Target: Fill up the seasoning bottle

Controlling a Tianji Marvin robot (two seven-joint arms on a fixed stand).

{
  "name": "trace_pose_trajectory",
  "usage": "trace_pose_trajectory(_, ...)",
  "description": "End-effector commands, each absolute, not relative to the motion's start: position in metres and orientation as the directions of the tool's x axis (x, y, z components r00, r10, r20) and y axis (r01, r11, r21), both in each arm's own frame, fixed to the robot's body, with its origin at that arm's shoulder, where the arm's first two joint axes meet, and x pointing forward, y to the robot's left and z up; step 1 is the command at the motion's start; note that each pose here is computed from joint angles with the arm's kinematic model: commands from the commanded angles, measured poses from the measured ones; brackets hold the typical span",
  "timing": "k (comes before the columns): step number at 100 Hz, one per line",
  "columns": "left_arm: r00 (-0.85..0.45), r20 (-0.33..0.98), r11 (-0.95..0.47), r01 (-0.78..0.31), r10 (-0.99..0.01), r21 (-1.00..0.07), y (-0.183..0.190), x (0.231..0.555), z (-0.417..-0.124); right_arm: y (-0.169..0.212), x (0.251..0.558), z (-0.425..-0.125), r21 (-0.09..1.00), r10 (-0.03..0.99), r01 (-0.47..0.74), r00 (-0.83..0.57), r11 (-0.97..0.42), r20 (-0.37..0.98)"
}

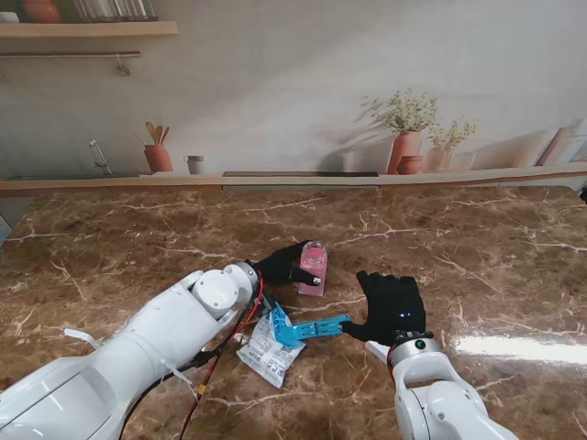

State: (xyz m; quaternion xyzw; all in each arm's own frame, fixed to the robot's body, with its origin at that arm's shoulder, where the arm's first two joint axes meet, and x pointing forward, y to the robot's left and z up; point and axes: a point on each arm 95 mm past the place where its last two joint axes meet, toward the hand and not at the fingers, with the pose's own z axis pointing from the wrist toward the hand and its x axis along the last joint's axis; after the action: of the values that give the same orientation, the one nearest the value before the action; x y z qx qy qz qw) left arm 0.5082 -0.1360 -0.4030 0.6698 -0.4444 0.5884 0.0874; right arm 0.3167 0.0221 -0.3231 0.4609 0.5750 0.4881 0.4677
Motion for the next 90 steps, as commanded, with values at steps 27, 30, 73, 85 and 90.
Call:
trace_pose_trajectory(27,-0.023,0.897,-0.667,-0.661,-0.441,-0.345,-0.134,0.498,-0.411,0.021,0.314,-0.329,0.990,0.988,0.095,-0.124,0.104,-0.091)
trace_pose_trajectory(30,-0.022,0.900,-0.674,-0.655,-0.435,-0.342,-0.133,0.498,-0.409,0.021,0.314,-0.329,0.990,0.988,0.094,-0.123,0.104,-0.092)
trace_pose_trajectory(73,-0.056,0.917,-0.766,-0.531,-0.394,-0.361,-0.100,0.499,-0.377,0.020,0.314,-0.325,0.991,0.989,0.076,-0.110,0.107,-0.098)
trace_pose_trajectory(85,-0.083,0.913,-0.780,-0.493,-0.399,-0.385,-0.093,0.498,-0.368,0.018,0.312,-0.324,0.991,0.990,0.076,-0.101,0.111,-0.103)
trace_pose_trajectory(90,-0.096,0.911,-0.783,-0.480,-0.400,-0.395,-0.091,0.497,-0.365,0.018,0.312,-0.323,0.991,0.990,0.075,-0.096,0.113,-0.106)
